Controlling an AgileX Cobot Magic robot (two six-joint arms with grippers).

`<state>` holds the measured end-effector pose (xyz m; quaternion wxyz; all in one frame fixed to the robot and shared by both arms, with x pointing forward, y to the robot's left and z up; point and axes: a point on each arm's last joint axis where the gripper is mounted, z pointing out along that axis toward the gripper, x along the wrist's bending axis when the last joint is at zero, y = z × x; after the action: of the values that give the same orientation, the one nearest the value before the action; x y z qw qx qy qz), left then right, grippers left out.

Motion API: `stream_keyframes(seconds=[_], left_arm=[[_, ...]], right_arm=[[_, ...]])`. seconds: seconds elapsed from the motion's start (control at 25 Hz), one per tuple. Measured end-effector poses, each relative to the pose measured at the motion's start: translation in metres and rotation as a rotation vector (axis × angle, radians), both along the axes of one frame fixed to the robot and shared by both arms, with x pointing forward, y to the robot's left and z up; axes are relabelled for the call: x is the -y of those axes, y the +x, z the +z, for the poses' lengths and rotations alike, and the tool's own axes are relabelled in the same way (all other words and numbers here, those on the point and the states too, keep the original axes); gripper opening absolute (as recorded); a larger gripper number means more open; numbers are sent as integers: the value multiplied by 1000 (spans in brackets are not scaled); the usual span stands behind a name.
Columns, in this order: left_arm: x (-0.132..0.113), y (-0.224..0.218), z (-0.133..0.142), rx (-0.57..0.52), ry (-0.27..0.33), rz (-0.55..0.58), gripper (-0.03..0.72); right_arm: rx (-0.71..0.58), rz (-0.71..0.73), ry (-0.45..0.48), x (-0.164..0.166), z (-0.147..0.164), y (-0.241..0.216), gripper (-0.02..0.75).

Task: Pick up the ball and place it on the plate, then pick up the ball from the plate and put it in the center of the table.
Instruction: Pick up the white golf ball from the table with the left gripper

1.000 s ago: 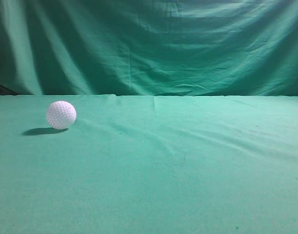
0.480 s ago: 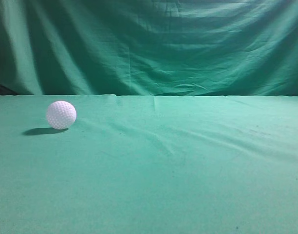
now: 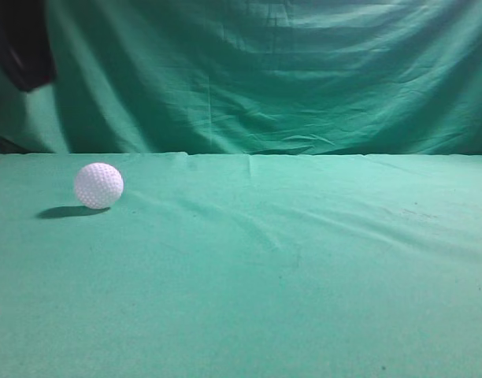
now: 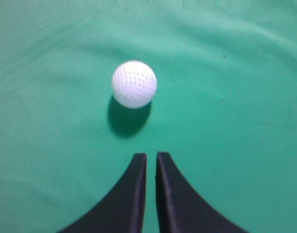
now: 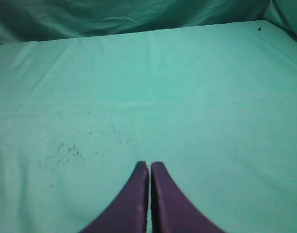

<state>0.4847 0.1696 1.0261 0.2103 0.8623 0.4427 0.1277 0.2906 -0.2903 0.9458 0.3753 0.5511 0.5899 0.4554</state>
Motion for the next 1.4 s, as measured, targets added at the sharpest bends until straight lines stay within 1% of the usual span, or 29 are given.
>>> stream_keyframes(seconds=[0.12, 0.2, 0.28, 0.4, 0.44, 0.48, 0.52, 0.64, 0.68, 0.76, 0.8, 0.88, 0.92, 0.96, 1.08, 1.12, 1.16, 1.2, 1.24, 1.28, 1.4], left_arm=[[11, 17, -14, -42, -5, 12, 48], [17, 28, -22, -65, -3, 16, 134], [22, 38, -31, -83, 6, 18, 251], [27, 48, -39, -98, 13, 20, 502], [29, 51, -41, -100, 14, 20, 566], [30, 54, -45, -107, 18, 20, 618], [32, 57, -48, -115, 22, 20, 649], [35, 63, -61, -140, 38, 20, 645], [36, 65, -64, -147, 43, 19, 603], [39, 70, -69, -147, 46, 19, 553], [39, 72, -71, -146, 46, 19, 569], [41, 76, -72, -127, 38, 20, 569], [42, 77, -73, -125, 37, 20, 529], [42, 77, -74, -123, 36, 20, 543], [43, 79, -76, -121, 38, 19, 543], [42, 79, -79, -124, 47, 16, 479], [42, 80, -80, -121, 59, 9, 447], [41, 80, -81, -119, 72, 0, 396], [40, 81, -82, -114, 86, -9, 330], [40, 81, -83, -108, 95, -16, 305], [42, 85, -78, -93, 107, -26, 309]], right_arm=[[0, 0, 0, 0, 0, 0, 0], [0, 0, 0, 0, 0, 0, 0], [0, 0, 0, 0, 0, 0, 0], [0, 0, 0, 0, 0, 0, 0], [0, 0, 0, 0, 0, 0, 0], [0, 0, 0, 0, 0, 0, 0], [0, 0, 0, 0, 0, 0, 0], [0, 0, 0, 0, 0, 0, 0], [0, 0, 0, 0, 0, 0, 0], [0, 0, 0, 0, 0, 0, 0], [0, 0, 0, 0, 0, 0, 0], [0, 0, 0, 0, 0, 0, 0], [0, 0, 0, 0, 0, 0, 0], [0, 0, 0, 0, 0, 0, 0], [0, 0, 0, 0, 0, 0, 0], [0, 0, 0, 0, 0, 0, 0], [0, 0, 0, 0, 0, 0, 0], [0, 0, 0, 0, 0, 0, 0], [0, 0, 0, 0, 0, 0, 0], [0, 0, 0, 0, 0, 0, 0], [0, 0, 0, 0, 0, 0, 0]])
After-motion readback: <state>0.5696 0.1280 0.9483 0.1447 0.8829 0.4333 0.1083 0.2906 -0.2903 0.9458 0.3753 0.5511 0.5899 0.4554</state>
